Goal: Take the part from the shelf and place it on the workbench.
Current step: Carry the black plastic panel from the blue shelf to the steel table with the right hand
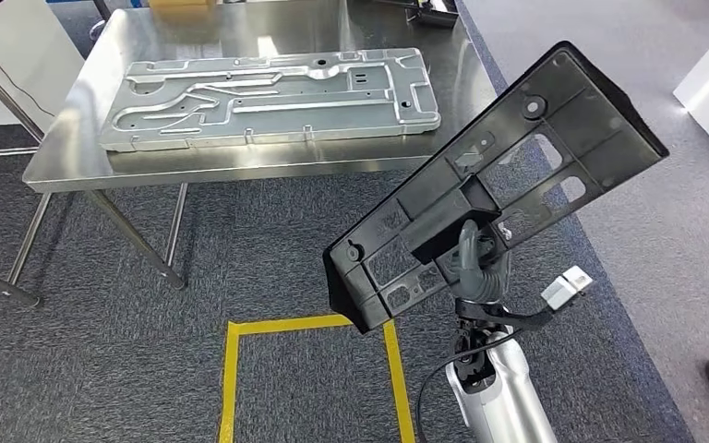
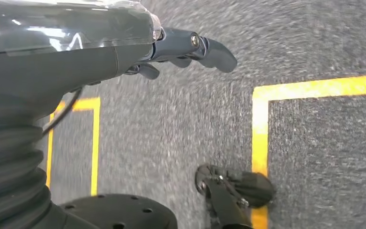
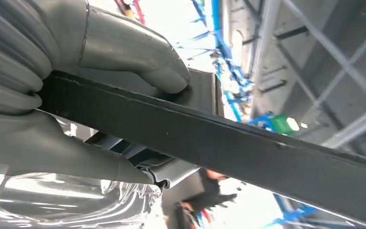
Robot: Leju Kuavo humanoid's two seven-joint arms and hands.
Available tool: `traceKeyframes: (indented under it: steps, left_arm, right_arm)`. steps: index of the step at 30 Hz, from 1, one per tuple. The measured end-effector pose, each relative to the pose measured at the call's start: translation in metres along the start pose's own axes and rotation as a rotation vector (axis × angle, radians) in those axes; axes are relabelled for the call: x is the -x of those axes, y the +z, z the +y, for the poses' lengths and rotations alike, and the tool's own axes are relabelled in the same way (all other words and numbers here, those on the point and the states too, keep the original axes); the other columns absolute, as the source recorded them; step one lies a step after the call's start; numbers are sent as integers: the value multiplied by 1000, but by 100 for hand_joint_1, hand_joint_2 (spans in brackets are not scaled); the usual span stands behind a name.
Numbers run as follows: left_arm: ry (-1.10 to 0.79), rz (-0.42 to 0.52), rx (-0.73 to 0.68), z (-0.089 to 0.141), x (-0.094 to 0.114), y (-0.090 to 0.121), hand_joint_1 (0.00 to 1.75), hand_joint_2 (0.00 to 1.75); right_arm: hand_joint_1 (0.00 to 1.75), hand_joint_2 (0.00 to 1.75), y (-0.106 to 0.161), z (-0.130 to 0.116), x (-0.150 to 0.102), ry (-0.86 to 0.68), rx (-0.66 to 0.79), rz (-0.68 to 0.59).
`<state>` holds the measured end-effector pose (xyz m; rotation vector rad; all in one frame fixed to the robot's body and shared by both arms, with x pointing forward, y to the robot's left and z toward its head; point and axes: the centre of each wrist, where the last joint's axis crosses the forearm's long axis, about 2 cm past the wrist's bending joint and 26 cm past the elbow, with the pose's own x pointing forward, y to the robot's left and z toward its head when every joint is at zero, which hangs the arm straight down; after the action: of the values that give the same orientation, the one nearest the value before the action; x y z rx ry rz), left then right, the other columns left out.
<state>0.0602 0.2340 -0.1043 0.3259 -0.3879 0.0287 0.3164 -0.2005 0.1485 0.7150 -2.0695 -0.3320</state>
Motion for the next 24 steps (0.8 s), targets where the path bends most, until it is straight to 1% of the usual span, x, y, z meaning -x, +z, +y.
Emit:
traceKeyframes:
  steps: [5,10,16,20,24]
  left_arm:
    - [46,12,-16,3,1,-1,0,175]
    - [48,20,-20,5,3,-1,0,175]
    - [46,11,-4,5,1,-2,0,175]
    - [16,-1,20,4,-12,-5,0,175]
    - [20,-13,22,4,-24,-8,0,175]
  right_arm:
    - [175,175,-23,4,4,-2,6,9]
    - [175,175,-28,3,7,-1,12,21]
    - [175,175,-32,3,7,7,30,13]
    - [175,175,-30,-4,1,31,57,-23]
    - [175,175,-26,-10,-4,41,44,-43]
